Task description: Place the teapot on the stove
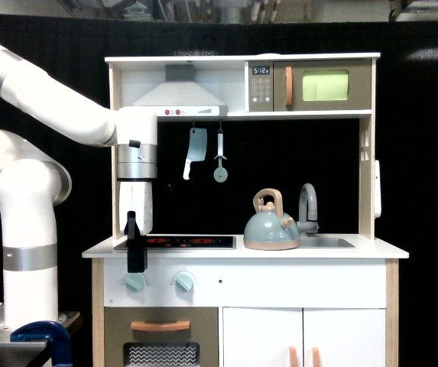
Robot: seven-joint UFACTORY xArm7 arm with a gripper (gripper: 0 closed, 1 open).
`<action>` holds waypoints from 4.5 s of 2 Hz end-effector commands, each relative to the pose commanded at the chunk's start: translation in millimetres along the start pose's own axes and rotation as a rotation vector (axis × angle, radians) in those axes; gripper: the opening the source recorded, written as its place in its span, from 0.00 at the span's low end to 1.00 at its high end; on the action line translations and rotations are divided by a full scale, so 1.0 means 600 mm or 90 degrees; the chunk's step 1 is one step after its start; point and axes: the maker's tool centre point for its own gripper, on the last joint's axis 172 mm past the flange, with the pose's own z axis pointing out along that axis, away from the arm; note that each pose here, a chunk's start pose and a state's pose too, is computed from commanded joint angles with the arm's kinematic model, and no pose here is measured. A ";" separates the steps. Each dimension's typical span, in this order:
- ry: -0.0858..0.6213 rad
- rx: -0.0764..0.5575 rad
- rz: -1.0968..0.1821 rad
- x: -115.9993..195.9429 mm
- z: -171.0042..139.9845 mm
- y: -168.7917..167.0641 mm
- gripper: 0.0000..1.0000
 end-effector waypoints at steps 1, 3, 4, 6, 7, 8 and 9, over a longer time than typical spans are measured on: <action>0.011 -0.011 0.000 0.007 -0.008 0.007 1.00; 0.162 0.061 -0.578 0.362 -0.192 -0.063 1.00; 0.118 0.085 -0.895 0.440 -0.183 -0.078 1.00; 0.222 0.356 -1.052 0.488 -0.180 -0.093 1.00; 0.238 0.410 -1.067 0.483 -0.190 -0.133 1.00; 0.238 0.410 -1.067 0.473 -0.193 -0.225 1.00; 0.238 0.410 -1.067 0.470 -0.185 -0.310 1.00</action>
